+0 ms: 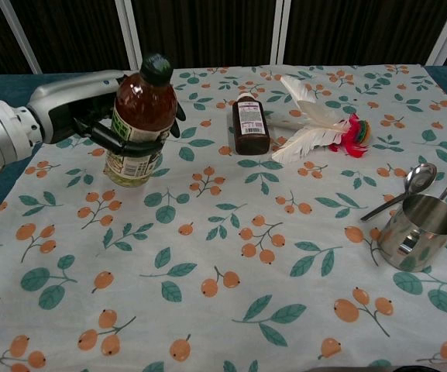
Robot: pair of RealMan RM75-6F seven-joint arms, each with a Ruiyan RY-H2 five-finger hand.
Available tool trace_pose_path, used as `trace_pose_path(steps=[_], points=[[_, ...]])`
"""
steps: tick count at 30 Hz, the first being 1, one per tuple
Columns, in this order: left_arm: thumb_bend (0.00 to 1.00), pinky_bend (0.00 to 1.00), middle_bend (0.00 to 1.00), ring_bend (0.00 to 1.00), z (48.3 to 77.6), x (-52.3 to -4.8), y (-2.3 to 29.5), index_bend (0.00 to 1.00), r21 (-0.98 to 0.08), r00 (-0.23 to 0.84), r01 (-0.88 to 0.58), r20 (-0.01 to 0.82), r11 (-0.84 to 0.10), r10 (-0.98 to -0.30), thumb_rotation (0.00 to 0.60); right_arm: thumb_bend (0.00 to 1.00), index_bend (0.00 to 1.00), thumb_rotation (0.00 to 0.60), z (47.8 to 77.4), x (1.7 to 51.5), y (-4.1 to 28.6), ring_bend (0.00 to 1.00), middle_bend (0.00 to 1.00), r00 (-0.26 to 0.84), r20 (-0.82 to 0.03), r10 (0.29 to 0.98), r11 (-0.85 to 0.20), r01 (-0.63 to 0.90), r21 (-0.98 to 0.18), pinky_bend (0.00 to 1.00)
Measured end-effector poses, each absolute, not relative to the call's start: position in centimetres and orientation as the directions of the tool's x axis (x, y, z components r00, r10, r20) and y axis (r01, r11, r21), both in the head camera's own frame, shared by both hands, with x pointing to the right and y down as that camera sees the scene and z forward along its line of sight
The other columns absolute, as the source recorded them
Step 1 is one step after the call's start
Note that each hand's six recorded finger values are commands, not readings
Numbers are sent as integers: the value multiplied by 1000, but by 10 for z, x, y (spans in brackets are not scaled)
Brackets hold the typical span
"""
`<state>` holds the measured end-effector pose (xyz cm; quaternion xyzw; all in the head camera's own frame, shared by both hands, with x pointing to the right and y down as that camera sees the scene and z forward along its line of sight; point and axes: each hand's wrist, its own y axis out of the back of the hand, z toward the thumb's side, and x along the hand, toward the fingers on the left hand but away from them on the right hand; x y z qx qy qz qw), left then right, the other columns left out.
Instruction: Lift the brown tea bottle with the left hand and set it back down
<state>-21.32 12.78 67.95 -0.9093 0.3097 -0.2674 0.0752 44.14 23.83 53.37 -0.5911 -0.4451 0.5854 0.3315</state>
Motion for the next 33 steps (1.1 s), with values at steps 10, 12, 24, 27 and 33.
trace_pose_path(steps=[10,12,24,27,33], points=[[565,357,354,281,628,-217,125,325,645,798,-560,250,-520,-549,600,161,155,600,533,441,238,130,120,-81,-394,916,-381,137,-914,186],[565,357,355,281,615,-220,124,332,736,821,-479,181,-479,-542,600,161,155,600,534,441,238,130,120,-81,-394,915,-382,137,-914,185],[564,358,354,281,616,-225,133,336,703,839,-459,143,-544,-525,600,161,155,600,534,442,238,130,120,-83,-396,915,-383,139,-913,185],[565,358,354,281,627,-223,138,336,541,830,-533,182,-651,-527,600,161,155,600,534,442,238,130,119,-82,-396,915,-383,139,-913,185],[564,357,354,281,653,-213,153,332,141,804,-576,273,-805,-527,600,162,155,600,534,442,238,130,120,-83,-396,915,-382,139,-913,185]])
